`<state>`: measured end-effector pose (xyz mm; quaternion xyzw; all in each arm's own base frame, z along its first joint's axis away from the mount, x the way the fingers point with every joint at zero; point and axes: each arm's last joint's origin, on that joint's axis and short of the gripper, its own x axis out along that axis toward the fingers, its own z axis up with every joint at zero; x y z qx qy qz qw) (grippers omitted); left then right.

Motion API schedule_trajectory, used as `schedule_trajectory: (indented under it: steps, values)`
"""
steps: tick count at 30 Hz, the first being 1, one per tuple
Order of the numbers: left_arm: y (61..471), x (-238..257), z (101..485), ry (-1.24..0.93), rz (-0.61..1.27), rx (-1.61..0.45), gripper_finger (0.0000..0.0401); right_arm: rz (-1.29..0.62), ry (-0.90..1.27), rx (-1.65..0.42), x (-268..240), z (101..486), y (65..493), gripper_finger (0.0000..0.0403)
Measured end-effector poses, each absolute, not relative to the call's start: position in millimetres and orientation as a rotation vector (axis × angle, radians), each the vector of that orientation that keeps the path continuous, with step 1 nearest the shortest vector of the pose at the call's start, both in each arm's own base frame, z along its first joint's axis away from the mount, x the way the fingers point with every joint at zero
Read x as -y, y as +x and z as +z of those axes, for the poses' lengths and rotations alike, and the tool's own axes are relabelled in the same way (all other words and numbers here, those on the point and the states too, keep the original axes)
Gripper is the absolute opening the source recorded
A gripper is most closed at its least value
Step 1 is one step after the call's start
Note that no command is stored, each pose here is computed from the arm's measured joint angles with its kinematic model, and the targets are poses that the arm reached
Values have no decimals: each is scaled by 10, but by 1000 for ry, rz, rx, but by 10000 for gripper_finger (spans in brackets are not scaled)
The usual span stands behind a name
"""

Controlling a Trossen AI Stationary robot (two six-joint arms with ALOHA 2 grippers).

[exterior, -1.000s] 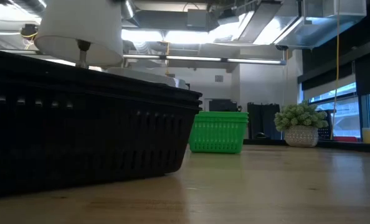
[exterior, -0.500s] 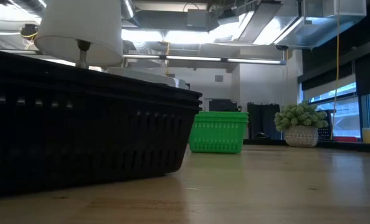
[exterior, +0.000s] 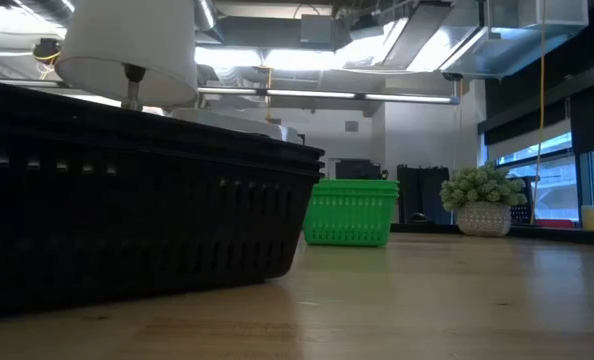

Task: Stack baskets by color
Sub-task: Return to Home Position

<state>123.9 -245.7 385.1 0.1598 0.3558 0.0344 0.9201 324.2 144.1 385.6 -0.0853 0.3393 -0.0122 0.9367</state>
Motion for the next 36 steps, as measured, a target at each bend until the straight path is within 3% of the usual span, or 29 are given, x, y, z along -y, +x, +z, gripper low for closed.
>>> schedule_trajectory:
  steps: [4,8,17,25,36]
  values:
    - [1151,2305,4007,298,60,-669,1,-58,-206,-696,-1386,3967,3074,44]
    - [1040,2091,4074,295,62,-612,0,-118,-201,-718,-1283,4066,2881,14]
    - [741,1515,3797,159,94,-497,0,-163,-145,-697,-1167,4246,2314,2]
    - [480,1233,3448,0,-61,-394,0,-94,-53,-559,-1251,3973,1811,2]
    - [329,1195,3382,-18,-262,-255,0,3,98,-377,-993,3632,1353,1]
